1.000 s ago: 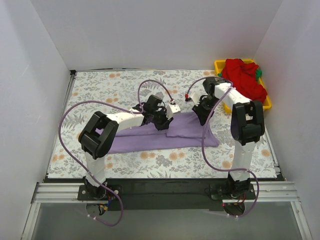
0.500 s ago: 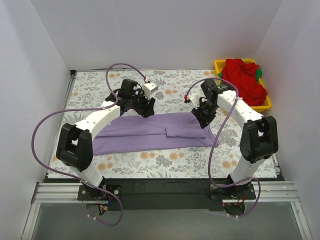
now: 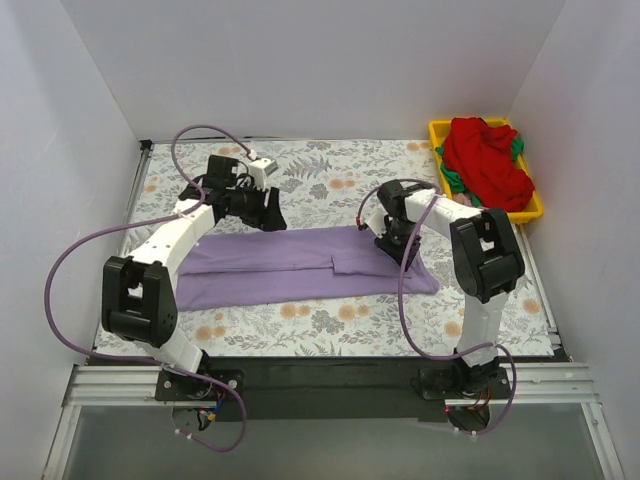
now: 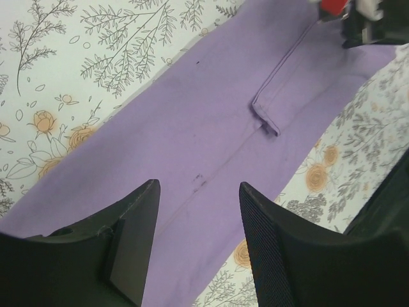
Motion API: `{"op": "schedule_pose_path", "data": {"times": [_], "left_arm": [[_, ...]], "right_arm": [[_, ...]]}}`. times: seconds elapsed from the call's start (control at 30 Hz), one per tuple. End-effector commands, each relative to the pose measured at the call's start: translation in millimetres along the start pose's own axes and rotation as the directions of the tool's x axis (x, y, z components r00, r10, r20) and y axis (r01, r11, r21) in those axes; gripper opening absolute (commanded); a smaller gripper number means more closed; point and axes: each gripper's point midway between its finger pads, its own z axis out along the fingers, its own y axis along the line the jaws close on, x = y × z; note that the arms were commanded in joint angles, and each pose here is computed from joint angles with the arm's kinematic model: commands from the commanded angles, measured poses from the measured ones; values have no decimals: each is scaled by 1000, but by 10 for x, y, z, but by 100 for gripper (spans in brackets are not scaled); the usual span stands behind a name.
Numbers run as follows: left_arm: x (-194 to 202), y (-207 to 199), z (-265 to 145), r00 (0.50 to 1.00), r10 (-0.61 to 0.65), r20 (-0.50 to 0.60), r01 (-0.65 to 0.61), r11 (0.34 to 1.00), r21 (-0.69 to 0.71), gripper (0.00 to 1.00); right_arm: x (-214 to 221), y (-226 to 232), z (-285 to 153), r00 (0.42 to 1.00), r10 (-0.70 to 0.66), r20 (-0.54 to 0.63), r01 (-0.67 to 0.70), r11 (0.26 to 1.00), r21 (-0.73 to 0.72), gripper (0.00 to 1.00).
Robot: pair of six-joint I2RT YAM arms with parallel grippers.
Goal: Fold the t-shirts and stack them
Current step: Fold the tshirt
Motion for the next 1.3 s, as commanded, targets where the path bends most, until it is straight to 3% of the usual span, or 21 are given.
{"op": "schedule_pose_path", "data": {"times": [0.0,0.17,0.27,0.37,0.4,0.43,0.47,0.53,0.6,0.63,0.73,0.77,0.8,0.87,0.9,1.0,1.27], "left_arm": [[-131,-18,-273,993,-97,61,93,994,61,51],[-189,186,-384,981,-168,96,164,985,51,50],[-155,296,-411,979,-179,97,178,984,21,50],[-37,433,-394,985,-157,65,160,986,-39,50],[-6,490,-391,991,-121,54,124,990,-63,49],[40,522,-393,993,-108,39,111,991,-81,49],[74,602,-397,996,-85,24,87,989,-120,49],[113,676,-404,1000,-25,5,25,989,-148,49],[178,740,-371,1000,-9,-22,5,985,-171,49],[241,755,-345,999,19,-46,-26,985,-170,47],[391,773,-212,992,66,-108,-84,981,-177,44],[468,734,-140,988,79,-133,-101,980,-169,42],[537,791,-87,983,82,-161,-114,974,-194,41],[595,804,40,976,105,-193,-144,969,-200,39],[604,827,67,972,110,-206,-154,965,-213,38],[646,815,203,961,134,-243,-189,957,-220,37],[1064,721,427,881,195,-431,-311,926,-216,31]], "right_arm": [[-126,-265,110,999,-39,-15,40,995,88,26],[-444,-719,198,996,-82,-31,86,973,215,23],[-933,-1195,210,992,-123,8,113,932,346,22],[-1673,-1826,14,978,-185,93,109,843,527,22],[-1810,-1981,250,977,-198,78,123,825,551,21],[-2187,-2279,-260,960,-226,164,58,734,676,21],[-2431,-2461,-446,937,-285,200,38,655,755,22],[-2528,-2590,-502,926,-327,189,32,567,823,25],[-2712,-2631,-1115,873,-408,267,-70,437,897,31],[-2676,-2600,-1100,870,-414,269,-70,437,897,36],[-2646,-2568,-1716,836,-406,369,-201,398,895,45],[-2588,-2529,-1703,839,-399,370,-197,411,890,48],[-2532,-2464,-2007,822,-405,401,-235,399,886,51],[-2422,-2366,-2009,824,-394,408,-230,426,875,59],[-2363,-2305,-2225,811,-395,432,-257,422,870,62],[-2168,-2179,-2275,824,-351,445,-249,481,840,65],[-1740,-1656,-1928,867,-201,457,-173,737,653,68]]}}
